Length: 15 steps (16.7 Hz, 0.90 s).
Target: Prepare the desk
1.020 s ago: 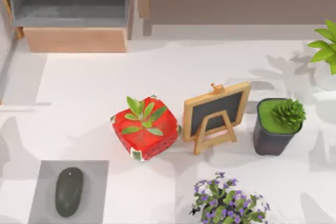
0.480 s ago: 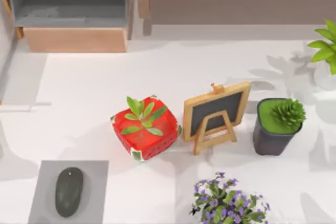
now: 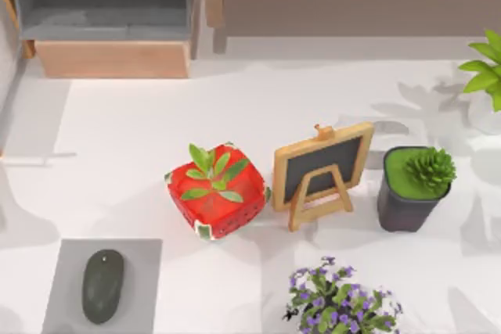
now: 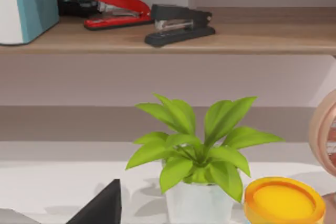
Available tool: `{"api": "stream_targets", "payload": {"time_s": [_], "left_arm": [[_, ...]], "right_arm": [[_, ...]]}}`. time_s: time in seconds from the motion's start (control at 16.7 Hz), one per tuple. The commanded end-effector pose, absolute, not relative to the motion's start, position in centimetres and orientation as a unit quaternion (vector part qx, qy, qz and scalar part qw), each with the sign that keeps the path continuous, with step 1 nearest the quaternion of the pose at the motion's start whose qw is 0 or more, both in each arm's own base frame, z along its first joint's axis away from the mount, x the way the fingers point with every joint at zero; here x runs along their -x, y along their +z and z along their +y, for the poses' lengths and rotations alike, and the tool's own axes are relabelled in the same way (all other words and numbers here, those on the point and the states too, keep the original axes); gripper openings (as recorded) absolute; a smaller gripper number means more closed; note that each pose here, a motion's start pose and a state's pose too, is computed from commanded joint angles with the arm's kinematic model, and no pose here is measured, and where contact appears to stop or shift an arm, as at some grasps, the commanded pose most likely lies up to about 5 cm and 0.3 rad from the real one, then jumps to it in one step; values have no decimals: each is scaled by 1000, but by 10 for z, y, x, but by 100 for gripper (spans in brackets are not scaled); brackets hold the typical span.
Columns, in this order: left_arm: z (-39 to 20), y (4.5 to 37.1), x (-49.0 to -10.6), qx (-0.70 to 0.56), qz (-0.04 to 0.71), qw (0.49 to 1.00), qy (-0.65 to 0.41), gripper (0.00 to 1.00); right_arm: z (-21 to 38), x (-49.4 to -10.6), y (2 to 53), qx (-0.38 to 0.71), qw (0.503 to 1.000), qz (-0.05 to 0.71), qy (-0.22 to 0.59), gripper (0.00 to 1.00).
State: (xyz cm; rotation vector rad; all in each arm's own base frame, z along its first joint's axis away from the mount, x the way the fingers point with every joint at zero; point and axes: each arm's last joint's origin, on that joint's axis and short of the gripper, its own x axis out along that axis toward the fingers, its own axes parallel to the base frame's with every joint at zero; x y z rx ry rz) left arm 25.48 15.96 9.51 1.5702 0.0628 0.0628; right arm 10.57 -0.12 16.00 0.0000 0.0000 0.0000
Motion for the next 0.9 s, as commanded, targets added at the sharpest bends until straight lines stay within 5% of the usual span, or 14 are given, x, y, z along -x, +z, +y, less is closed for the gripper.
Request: {"api": "stream_targets", "payload": {"time_s": [0.06, 0.84, 0.9], "left_arm": [[160, 95, -255, -707, 28, 706, 28, 100], [160, 95, -255, -707, 28, 706, 28, 2], [160, 95, -255, -707, 28, 706, 28, 0]], "right_arm": [[-1, -106, 160, 0, 1000, 0, 0, 100], [-1, -106, 160, 0, 1000, 0, 0, 100], [-1, -106, 160, 0, 1000, 0, 0, 100]]}}
